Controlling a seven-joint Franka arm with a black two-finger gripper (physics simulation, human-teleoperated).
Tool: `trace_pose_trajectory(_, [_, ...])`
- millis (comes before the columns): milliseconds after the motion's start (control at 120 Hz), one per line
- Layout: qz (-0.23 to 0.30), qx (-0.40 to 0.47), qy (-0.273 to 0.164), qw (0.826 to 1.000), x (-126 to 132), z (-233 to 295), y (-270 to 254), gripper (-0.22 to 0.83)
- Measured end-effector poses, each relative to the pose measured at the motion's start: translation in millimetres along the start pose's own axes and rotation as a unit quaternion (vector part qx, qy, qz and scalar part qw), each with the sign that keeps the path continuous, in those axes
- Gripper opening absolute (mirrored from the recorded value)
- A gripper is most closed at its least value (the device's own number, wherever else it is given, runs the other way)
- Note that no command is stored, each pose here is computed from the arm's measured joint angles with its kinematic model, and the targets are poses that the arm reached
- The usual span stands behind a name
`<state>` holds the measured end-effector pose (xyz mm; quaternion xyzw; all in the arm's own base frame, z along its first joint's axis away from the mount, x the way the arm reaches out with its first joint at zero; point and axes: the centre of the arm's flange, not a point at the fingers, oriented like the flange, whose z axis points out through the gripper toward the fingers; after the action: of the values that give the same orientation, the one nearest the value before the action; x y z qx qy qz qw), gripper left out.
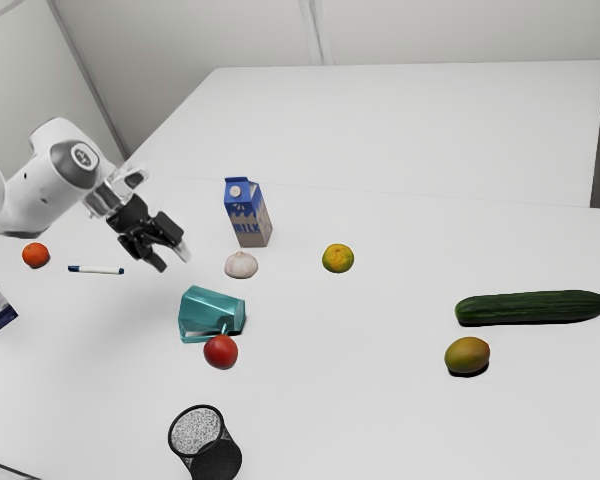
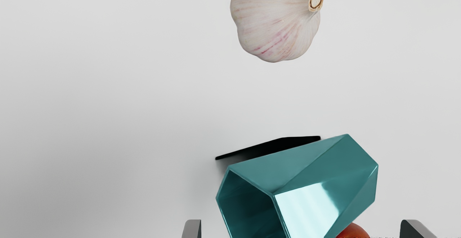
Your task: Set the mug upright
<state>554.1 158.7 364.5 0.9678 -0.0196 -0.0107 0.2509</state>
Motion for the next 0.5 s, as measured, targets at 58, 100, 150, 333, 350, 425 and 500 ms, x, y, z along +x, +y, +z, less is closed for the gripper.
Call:
trace_pose_trajectory(58, [0.003, -0.01, -0.003, 1.0, -5, 8, -5, 0.62])
trace_pose_trajectory(100, [0.003, -0.016, -0.005, 1.0, -10, 11, -10, 0.62])
trace_pose_trajectory(150, [0.005, -0.023, -0.008, 1.0, -14, 17, -14, 0.62])
trace_pose_trajectory(333, [0.016, -0.054, -0.019, 0.998, -19, 42, -28, 0.62])
trace_pose_trajectory(350, [0.015, -0.059, -0.021, 0.998, -20, 45, -30, 0.62])
trace_pose_trajectory(425, [0.014, -0.076, -0.025, 0.997, -22, 54, -36, 0.62])
trace_pose_trajectory(500, [0.022, -0.092, -0.025, 0.995, -20, 62, -33, 0.62])
